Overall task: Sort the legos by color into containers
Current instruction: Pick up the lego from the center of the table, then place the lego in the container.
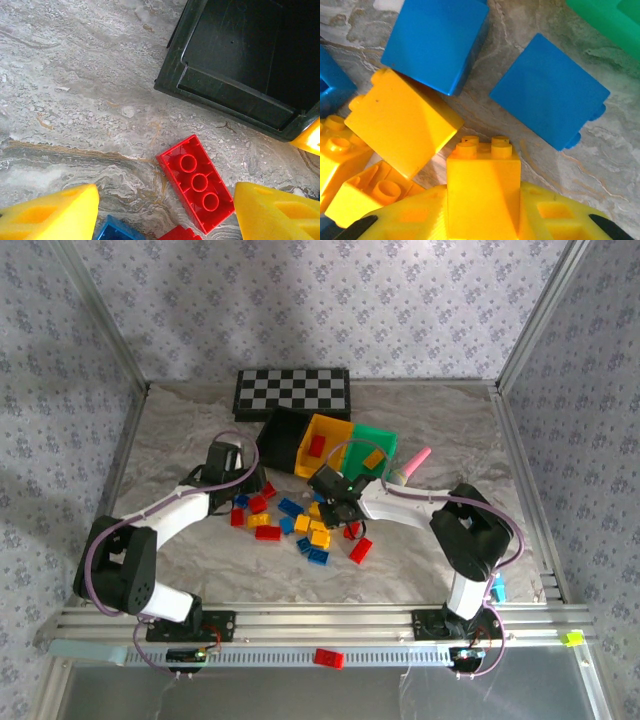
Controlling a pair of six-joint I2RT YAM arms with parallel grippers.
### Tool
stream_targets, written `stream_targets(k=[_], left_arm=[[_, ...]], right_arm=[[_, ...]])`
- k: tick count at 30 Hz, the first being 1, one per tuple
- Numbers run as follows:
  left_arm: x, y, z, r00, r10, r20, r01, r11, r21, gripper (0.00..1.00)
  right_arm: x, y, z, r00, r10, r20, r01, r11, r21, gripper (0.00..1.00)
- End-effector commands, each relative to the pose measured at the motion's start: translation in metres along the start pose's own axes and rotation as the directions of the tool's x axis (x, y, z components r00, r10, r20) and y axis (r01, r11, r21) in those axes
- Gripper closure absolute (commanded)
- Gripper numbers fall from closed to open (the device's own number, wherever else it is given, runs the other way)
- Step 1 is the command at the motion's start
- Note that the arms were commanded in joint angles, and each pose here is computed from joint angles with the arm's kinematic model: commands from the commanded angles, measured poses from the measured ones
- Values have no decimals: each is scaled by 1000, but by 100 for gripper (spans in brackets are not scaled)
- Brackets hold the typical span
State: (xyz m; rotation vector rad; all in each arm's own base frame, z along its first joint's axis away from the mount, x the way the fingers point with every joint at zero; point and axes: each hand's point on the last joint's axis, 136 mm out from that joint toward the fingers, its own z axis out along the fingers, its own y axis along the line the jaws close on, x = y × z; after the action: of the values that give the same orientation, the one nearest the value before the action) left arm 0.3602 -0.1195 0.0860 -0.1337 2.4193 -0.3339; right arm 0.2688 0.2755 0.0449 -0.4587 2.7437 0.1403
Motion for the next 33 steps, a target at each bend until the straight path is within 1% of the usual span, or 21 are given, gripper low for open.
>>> stream_targets(k=[1, 3, 5, 8, 9, 13, 18, 20, 22, 24, 25, 28, 30, 33], left_arm=[[-6, 1, -5, 999, -20, 25, 20, 1000, 11, 29], [-7, 4, -4, 999, -41, 23, 40, 999, 13, 28], [-5, 6, -2, 998, -65, 12, 65, 998, 26, 28], [-5, 9, 0, 996, -89, 8, 89, 995, 35, 28], [-5, 10, 0, 996, -92, 11, 91, 995, 33, 29], [-5, 12, -1, 994, -104, 14, 104, 994, 37, 29], [-5, 13, -1, 994, -111, 19, 110, 993, 41, 28], [-5, 12, -2, 994, -111, 19, 110, 993, 44, 29], [-5, 13, -2, 994, -111, 20, 110, 993, 43, 29], [-6, 13, -3, 994, -111, 24, 110, 993, 42, 29], [-7, 13, -3, 994, -111, 23, 110, 993, 45, 28], [-6, 11, -2, 994, -112, 15, 111, 992, 54, 29], [-5, 11, 0, 994, -111, 9, 110, 993, 51, 29], [-3, 9, 4, 994, -114, -8, 114, 992, 61, 29]], right_arm=[[-17, -3, -28, 999, -22, 44, 21, 1000, 16, 66], [-44, 7, -47, 993, -34, 112, 35, 999, -6, 66], [-68, 15, -57, 987, -31, 160, 36, 999, -30, 66], [-105, 36, -60, 979, 0, 203, 21, 995, -101, 65], [-115, 44, -60, 976, -2, 217, 28, 993, -119, 65], [-162, 64, -49, 965, -5, 264, 39, 992, -122, 65], [-217, 72, -34, 957, 9, 290, 28, 992, -126, 65], [-231, 70, -28, 955, 23, 295, 17, 991, -131, 62], [-239, 67, -21, 956, 36, 292, 3, 991, -133, 56], [-242, 66, -19, 959, 42, 279, 0, 989, -147, 45], [-241, 68, -22, 959, 37, 282, 6, 989, -149, 43], [-235, 68, -34, 950, 23, 312, 21, 990, -136, 41], [-222, 65, -42, 952, 20, 307, 20, 992, -128, 41], [-194, 55, -56, 943, 5, 333, 24, 996, -82, 41]])
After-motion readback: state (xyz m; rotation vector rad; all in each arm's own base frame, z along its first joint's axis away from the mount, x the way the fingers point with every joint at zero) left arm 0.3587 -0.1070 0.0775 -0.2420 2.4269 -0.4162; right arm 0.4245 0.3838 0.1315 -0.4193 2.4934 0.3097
